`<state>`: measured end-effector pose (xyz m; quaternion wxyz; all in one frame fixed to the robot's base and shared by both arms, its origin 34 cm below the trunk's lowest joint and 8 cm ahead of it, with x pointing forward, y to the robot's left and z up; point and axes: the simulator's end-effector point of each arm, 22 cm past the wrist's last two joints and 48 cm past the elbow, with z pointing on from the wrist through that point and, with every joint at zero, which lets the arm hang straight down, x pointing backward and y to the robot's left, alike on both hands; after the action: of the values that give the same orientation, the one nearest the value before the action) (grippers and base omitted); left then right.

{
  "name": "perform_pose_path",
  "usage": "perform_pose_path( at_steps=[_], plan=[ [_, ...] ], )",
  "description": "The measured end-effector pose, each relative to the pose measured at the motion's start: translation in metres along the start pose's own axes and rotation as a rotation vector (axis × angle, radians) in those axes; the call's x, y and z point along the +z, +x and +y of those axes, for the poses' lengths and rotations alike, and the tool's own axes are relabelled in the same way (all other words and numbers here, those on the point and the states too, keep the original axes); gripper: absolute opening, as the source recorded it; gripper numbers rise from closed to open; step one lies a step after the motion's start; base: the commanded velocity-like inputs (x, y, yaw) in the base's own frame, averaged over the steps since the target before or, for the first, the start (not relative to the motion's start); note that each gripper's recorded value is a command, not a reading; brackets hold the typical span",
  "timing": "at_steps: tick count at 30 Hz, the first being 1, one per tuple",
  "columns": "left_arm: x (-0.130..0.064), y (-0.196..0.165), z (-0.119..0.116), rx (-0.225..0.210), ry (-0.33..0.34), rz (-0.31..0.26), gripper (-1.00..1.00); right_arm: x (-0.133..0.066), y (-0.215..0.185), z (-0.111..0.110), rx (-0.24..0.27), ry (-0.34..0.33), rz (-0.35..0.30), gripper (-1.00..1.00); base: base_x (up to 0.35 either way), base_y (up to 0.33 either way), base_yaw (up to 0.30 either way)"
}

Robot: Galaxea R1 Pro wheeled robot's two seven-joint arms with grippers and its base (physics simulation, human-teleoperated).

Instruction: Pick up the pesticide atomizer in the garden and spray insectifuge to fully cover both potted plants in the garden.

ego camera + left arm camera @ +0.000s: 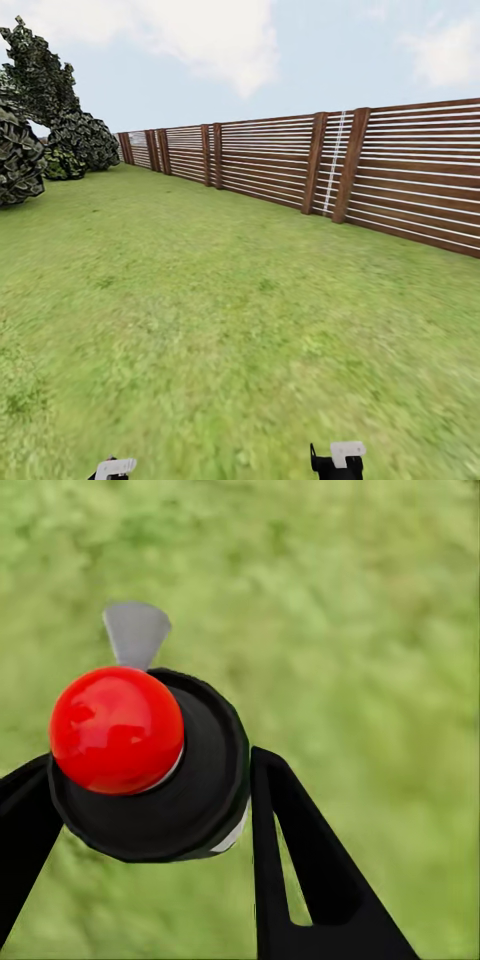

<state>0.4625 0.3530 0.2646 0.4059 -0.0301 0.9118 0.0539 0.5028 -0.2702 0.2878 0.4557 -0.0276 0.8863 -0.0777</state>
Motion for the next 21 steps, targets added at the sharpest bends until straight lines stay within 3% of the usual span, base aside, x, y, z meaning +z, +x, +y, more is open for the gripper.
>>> perform_pose_path(
  at_steps=[21],
  plan=[
    [0.0, 0.0, 0.0002, 0.0, 0.0, 0.0, -1.0, 0.0, 0.0, 0.0002, 0.0, 0.0, 0.0, 1.0, 0.339, 0.0, 0.0]
  ],
)
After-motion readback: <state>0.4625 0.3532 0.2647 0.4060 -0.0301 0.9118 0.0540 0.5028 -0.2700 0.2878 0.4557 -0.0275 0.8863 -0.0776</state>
